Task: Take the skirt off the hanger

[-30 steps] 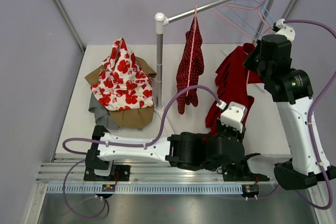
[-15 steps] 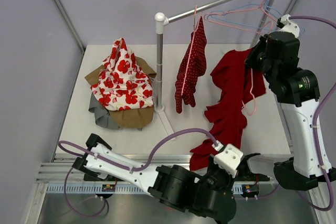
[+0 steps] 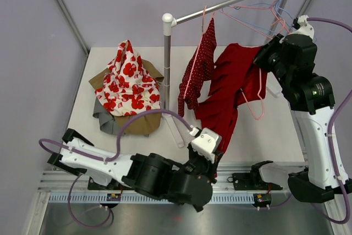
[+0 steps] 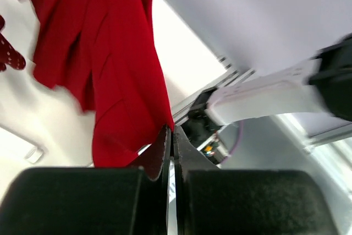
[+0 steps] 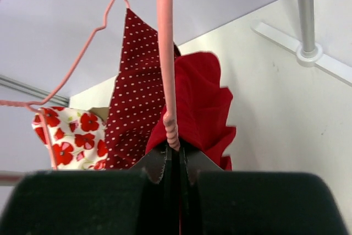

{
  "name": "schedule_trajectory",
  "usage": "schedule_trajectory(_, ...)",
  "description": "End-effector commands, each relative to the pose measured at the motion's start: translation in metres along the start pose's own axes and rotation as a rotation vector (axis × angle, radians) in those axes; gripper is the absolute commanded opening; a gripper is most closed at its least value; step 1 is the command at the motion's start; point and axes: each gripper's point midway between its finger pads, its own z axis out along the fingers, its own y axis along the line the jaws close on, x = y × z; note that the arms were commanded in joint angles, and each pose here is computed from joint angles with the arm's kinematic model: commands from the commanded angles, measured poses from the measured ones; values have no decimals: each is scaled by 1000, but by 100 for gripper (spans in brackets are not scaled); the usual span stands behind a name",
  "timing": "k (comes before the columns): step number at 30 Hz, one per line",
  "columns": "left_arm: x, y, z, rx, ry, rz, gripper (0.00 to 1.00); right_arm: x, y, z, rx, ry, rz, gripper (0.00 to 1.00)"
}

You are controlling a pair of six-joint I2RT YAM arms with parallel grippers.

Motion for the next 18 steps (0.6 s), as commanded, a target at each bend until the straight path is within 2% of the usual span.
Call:
schedule_trajectory(1, -1, 5, 43, 9, 6, -27, 0, -58, 32, -36, -162, -181, 129, 0)
schedule_trajectory(4, -46, 27, 87, -19, -70, -38, 0, -34, 40, -58, -238, -52, 111, 0)
schedule_trajectory(5, -53, 32, 103, -31, -78, -32, 0, -14, 40, -62, -247, 42, 94, 0)
schedule_trajectory(6, -68, 47, 124, -46, -77, -42, 0, -11, 40, -66, -253, 63, 91, 0)
schedule_trajectory(7, -96, 44, 128, -27, -111, -58, 0, -5, 42, -73, -277, 97, 83, 0)
schedule_trajectory(8, -96, 43, 146, -37, -102, -35, 0, 1, 42, -77, -289, 125, 76, 0)
schedule_trajectory(10, -112, 55, 161, -76, -106, 1, 0, 0, 43, -87, -301, 130, 74, 0)
schedule_trajectory(11, -142, 49, 156, -60, -154, -9, 0, -1, 43, -89, -301, 135, 69, 0)
schedule_trajectory(14, -123, 44, 166, -50, -85, 17, 0, -17, 46, -87, -294, 79, 54, 0)
schedule_trajectory(17, -96, 21, 148, 58, -39, -34, 0, -34, 53, -71, -285, 29, 36, 0)
schedule_trajectory(18, -52, 15, 146, 70, 26, 0, 0, -41, 58, -69, -296, 7, 31, 0)
